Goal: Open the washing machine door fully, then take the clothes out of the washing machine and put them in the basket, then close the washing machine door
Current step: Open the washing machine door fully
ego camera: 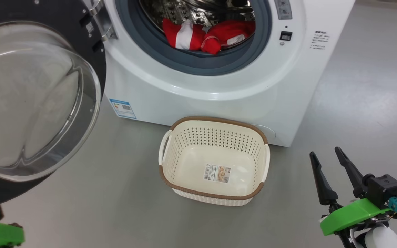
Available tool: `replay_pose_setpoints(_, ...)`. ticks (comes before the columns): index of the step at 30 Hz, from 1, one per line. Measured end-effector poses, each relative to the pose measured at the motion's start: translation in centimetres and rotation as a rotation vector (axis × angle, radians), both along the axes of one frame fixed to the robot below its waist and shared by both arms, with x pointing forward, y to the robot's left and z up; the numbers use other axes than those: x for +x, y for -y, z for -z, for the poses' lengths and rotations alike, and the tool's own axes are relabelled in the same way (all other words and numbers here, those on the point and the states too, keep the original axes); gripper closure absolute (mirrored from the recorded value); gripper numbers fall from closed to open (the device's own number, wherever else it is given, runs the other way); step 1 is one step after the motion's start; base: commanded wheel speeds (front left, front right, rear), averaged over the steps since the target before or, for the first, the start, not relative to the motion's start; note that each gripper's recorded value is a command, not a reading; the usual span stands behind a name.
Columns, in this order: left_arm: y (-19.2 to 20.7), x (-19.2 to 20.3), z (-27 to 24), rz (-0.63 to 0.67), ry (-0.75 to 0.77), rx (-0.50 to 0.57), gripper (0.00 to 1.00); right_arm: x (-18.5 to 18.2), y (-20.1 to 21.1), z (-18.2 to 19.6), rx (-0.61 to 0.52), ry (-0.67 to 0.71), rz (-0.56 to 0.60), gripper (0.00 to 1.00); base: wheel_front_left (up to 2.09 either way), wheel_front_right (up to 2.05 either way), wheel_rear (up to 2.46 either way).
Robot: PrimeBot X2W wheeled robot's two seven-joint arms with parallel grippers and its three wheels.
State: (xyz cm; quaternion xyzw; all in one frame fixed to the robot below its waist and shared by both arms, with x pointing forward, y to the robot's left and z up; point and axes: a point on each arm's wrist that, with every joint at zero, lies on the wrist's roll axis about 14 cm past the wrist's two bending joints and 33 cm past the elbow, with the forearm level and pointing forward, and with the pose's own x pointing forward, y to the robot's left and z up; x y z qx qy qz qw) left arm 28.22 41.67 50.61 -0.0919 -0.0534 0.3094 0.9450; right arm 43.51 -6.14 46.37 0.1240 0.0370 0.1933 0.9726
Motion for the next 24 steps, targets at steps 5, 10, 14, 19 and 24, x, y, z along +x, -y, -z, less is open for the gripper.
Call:
replay_pose_setpoints(5, 3.0, 1.3, 0.8, 0.091, 0.002, -0.027, 0.00, -0.4, 1.1, -0.2, 0.005, 0.000, 0.032, 0.00, 0.00, 0.00, 0.00)
replay_pose_setpoints(10, 5.9, 3.1, 0.6, 0.191, 0.009, -0.021, 0.00, -0.6, 2.6, -0.6, 0.007, 0.011, 0.074, 0.00, 0.00, 0.00, 0.00)
replay_pose_setpoints(14, 8.0, 4.2, 0.6, 0.263, 0.008, -0.015, 0.00, -0.7, 3.6, -0.9, 0.007, 0.017, 0.104, 0.00, 0.00, 0.00, 0.00)
replay_pose_setpoints(19, 10.3, 5.6, 0.2, 0.348, 0.018, 0.000, 0.00, -1.0, 4.9, -1.0, 0.005, 0.019, 0.139, 0.00, 0.00, 0.00, 0.00)
replay_pose_setpoints(24, 12.7, 6.9, -0.3, 0.432, 0.030, 0.010, 0.00, -2.1, 6.2, -0.3, -0.003, -0.003, 0.172, 0.00, 0.00, 0.00, 0.00)
